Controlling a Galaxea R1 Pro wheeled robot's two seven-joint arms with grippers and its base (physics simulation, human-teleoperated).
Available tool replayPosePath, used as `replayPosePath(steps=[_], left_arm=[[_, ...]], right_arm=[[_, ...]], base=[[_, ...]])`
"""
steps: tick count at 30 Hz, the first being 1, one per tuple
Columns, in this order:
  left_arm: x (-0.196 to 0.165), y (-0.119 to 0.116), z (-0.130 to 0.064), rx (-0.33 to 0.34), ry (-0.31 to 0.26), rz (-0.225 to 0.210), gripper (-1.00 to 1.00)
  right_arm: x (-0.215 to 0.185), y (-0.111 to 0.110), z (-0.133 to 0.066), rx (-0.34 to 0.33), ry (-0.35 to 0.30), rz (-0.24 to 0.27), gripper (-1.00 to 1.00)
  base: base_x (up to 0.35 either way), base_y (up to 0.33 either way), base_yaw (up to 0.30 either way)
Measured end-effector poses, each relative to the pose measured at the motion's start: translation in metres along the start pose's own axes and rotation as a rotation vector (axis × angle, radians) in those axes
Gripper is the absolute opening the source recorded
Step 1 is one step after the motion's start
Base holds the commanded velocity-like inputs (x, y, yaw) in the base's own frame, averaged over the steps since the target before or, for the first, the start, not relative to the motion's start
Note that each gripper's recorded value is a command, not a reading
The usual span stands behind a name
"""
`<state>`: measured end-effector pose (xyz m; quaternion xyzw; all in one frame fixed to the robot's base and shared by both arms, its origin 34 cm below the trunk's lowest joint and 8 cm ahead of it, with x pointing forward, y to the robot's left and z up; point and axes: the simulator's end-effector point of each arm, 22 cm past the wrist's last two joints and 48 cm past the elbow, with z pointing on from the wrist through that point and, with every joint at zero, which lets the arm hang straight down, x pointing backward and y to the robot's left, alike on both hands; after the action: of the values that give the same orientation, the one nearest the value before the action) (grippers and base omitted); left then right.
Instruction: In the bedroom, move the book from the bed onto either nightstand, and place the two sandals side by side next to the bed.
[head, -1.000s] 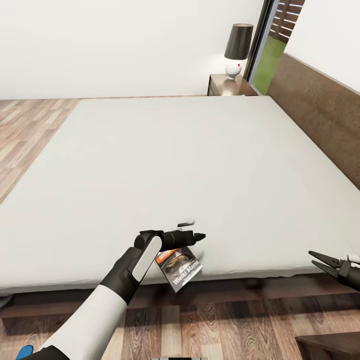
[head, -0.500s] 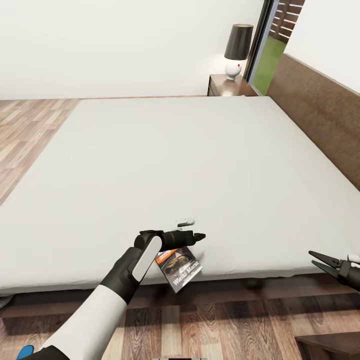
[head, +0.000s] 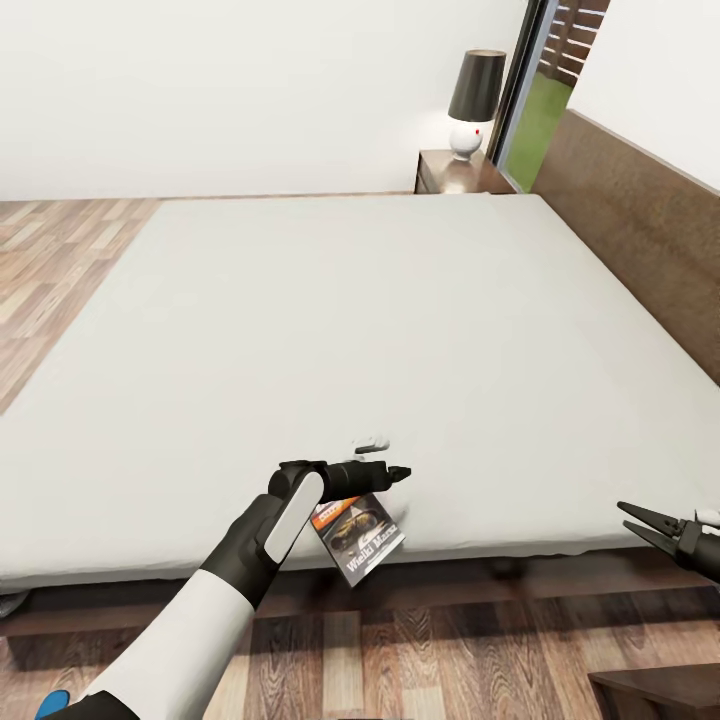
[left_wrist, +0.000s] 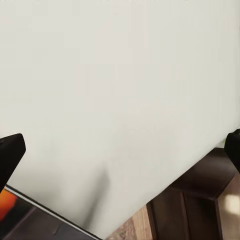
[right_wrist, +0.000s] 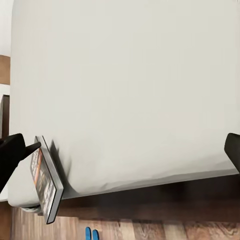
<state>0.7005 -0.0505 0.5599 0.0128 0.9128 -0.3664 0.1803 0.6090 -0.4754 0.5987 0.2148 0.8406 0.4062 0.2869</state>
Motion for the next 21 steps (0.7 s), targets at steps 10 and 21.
replayPosePath(steps=[10,21], left_arm=[[-0.005,-0.007,-0.007,0.000,0.001,0.000,1.00],[-0.014,-0.021,-0.020,0.003,0.000,-0.001,1.00]], right_arm=[[-0.004,0.009,-0.005,0.000,0.000,0.001,1.00],[-0.013,0.027,-0.014,-0.001,0.000,0.000,1.00]], base=[[0.000,0.000,0.000],[0.000,0.000,0.000]])
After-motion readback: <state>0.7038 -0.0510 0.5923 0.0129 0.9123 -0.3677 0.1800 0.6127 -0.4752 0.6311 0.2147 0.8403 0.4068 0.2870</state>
